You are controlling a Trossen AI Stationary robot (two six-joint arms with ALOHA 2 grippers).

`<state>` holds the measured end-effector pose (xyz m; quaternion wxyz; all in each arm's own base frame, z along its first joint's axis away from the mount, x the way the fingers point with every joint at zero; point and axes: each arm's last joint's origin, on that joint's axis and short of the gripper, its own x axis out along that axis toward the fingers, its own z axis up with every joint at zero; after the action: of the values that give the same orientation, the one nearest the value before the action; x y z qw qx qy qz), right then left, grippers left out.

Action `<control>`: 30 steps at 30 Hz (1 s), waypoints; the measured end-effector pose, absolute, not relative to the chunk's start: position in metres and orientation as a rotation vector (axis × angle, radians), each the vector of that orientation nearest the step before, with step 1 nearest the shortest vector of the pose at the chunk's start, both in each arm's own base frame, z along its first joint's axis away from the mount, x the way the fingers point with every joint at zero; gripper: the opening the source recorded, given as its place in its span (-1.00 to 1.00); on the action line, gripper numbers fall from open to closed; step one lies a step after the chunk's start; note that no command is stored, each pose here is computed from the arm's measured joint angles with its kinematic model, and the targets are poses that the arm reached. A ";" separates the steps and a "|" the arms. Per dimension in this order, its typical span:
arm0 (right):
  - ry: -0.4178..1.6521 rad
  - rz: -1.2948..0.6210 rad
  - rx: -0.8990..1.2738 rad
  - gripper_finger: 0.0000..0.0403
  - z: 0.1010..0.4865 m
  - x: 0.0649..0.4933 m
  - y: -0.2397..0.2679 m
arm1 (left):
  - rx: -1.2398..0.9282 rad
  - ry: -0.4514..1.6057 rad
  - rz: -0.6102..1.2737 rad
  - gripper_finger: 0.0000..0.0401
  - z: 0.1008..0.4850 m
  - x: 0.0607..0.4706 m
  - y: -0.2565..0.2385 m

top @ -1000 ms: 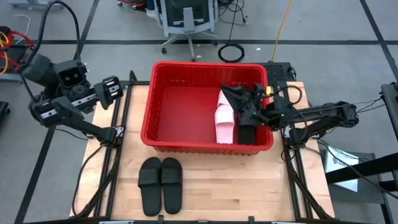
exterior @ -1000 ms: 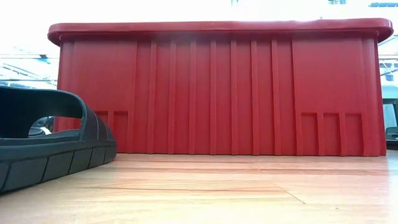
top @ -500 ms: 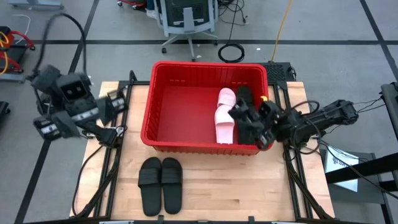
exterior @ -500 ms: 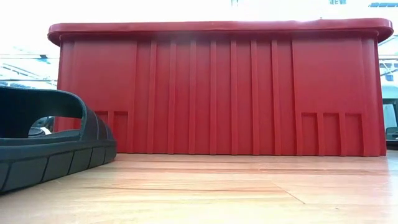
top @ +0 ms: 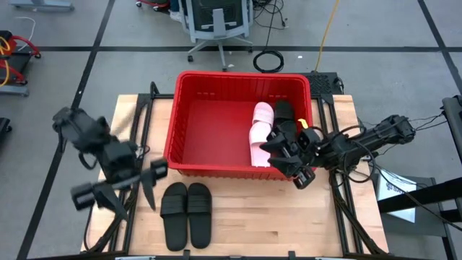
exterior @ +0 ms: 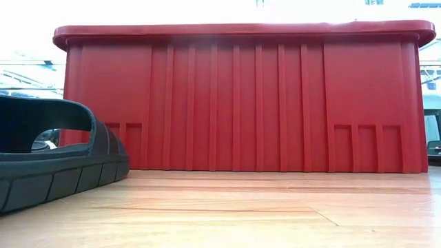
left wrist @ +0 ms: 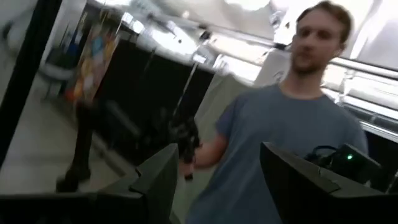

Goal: Pick and place slides into bin
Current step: Put the black slide into the red bin

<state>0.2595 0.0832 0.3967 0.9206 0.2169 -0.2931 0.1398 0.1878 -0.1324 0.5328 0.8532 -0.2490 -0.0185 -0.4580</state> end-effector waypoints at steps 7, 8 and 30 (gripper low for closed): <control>-0.561 0.268 0.437 0.02 0.393 0.263 0.081 | -0.584 0.150 -0.883 0.13 0.513 0.184 -0.164; -0.556 0.268 0.436 0.02 0.393 0.263 0.081 | -0.586 0.193 -0.860 0.13 0.509 0.182 -0.168; -0.359 0.265 0.535 0.02 0.377 0.271 0.084 | -0.092 1.379 -0.127 0.13 0.344 0.189 -0.228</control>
<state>0.2714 0.0841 0.3770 0.9400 0.2622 -0.1757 0.1297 0.1886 -0.2280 0.3442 0.7688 -0.0423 0.6354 -0.0587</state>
